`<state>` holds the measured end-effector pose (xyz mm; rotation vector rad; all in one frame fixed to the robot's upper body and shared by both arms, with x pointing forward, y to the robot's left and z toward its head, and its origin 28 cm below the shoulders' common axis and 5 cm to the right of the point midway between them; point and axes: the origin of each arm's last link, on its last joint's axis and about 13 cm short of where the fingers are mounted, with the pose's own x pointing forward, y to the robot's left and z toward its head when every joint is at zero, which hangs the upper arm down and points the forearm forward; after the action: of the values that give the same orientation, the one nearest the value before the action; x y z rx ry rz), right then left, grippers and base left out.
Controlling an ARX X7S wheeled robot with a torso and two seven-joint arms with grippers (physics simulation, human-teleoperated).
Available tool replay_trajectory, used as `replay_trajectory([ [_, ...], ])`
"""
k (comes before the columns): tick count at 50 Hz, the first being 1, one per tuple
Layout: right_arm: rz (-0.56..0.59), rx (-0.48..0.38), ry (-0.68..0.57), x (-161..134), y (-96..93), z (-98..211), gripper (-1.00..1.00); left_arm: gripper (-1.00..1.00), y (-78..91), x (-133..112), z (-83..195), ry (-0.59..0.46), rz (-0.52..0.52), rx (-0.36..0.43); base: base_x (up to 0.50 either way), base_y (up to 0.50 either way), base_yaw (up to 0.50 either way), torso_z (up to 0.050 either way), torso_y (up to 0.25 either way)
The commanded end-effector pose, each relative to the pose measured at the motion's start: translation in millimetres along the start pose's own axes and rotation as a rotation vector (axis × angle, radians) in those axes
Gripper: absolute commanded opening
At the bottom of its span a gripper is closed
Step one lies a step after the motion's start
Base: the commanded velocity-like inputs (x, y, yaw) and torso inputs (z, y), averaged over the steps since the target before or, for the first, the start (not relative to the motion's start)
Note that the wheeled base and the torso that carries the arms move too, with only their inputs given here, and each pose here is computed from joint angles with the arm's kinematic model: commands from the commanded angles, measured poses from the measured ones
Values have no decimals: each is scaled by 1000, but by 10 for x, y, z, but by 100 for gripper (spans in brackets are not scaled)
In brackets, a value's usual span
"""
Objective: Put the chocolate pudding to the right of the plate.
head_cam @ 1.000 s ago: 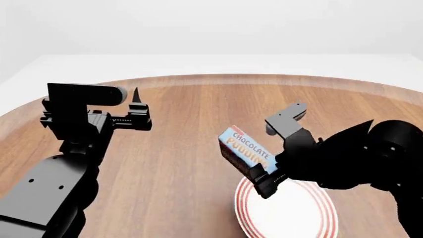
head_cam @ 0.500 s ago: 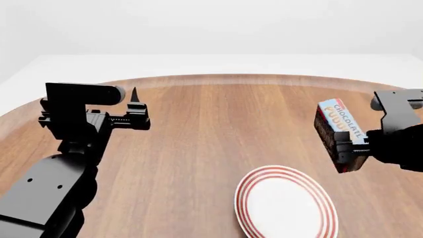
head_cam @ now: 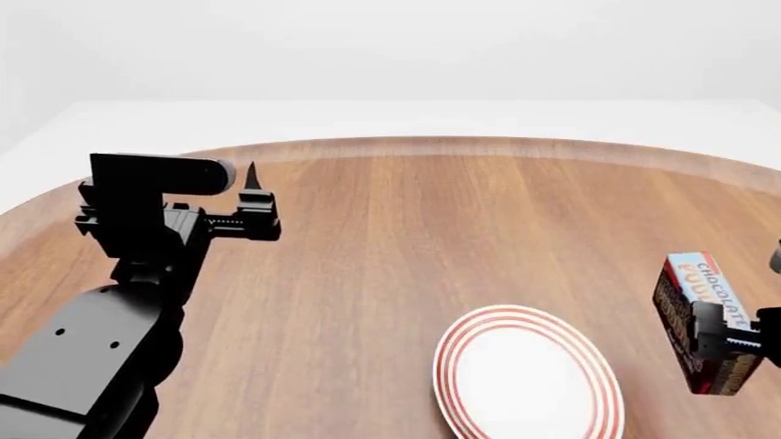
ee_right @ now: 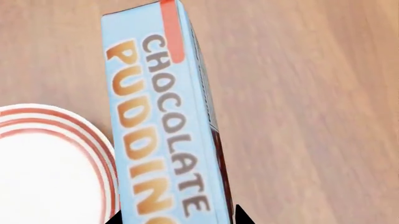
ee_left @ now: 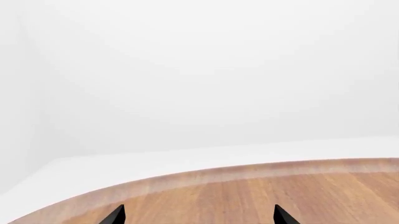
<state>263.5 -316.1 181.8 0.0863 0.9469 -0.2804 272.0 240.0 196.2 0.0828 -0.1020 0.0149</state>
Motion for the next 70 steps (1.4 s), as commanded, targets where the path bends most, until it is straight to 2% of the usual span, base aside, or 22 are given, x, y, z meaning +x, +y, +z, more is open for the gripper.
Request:
replay_trajectory([
  [1,-28,17,49,198,-55,-88,-100,100,2,-3,-4,1,1,1,0,0,0,0,0],
  [22,-4,62,78,527,-19,-180,-100,100,-14,5,19,-2,-4,8,0,0,0,0,0],
  [31,-9,74,58,551,-5,-158,-100,100,-6,-3,13,0,-1,9,0,0,0,0,0],
  [32,-8,72,50,539,-6,-148,100,100,-8,-1,8,0,-2,9,0,0,0,0,0],
  [42,-11,32,33,518,18,-118,100,100,-14,-1,8,0,-4,10,0,0,0,0,0],
  [47,-10,30,-28,422,29,-23,100,100,-16,-1,7,0,-4,11,0,0,0,0,0],
  [51,19,30,-150,116,64,197,100,100,-25,5,14,0,-7,13,0,0,0,0,0],
  [52,35,26,-213,-53,79,300,100,100,-27,5,18,-2,-8,13,0,0,0,0,0],
  [53,35,26,-213,-57,81,297,100,100,-27,5,18,-2,-8,13,0,0,0,0,0],
  [56,70,7,-346,-487,123,492,100,100,-28,6,16,-2,-10,14,0,0,0,0,0],
  [59,124,-14,-416,-733,189,568,100,100,-29,10,9,-1,-11,12,0,0,0,0,0],
  [61,152,-47,-444,-809,257,571,100,100,-31,9,10,-2,-12,11,0,0,0,0,0],
  [65,260,-155,-510,-896,550,483,100,100,-38,13,37,-6,-15,11,0,0,0,0,0],
  [66,297,-174,-539,-913,603,460,100,100,-40,15,45,-8,-15,11,0,0,0,0,0],
  [67,338,-203,-608,-937,739,394,100,100,-43,20,56,-10,-16,12,0,0,0,0,0],
  [69,316,-289,-691,-887,945,242,100,100,-48,21,76,-16,-18,11,0,0,0,0,0],
  [70,297,-301,-718,-868,1032,179,100,100,-57,25,91,-20,-21,10,0,0,0,0,0],
])
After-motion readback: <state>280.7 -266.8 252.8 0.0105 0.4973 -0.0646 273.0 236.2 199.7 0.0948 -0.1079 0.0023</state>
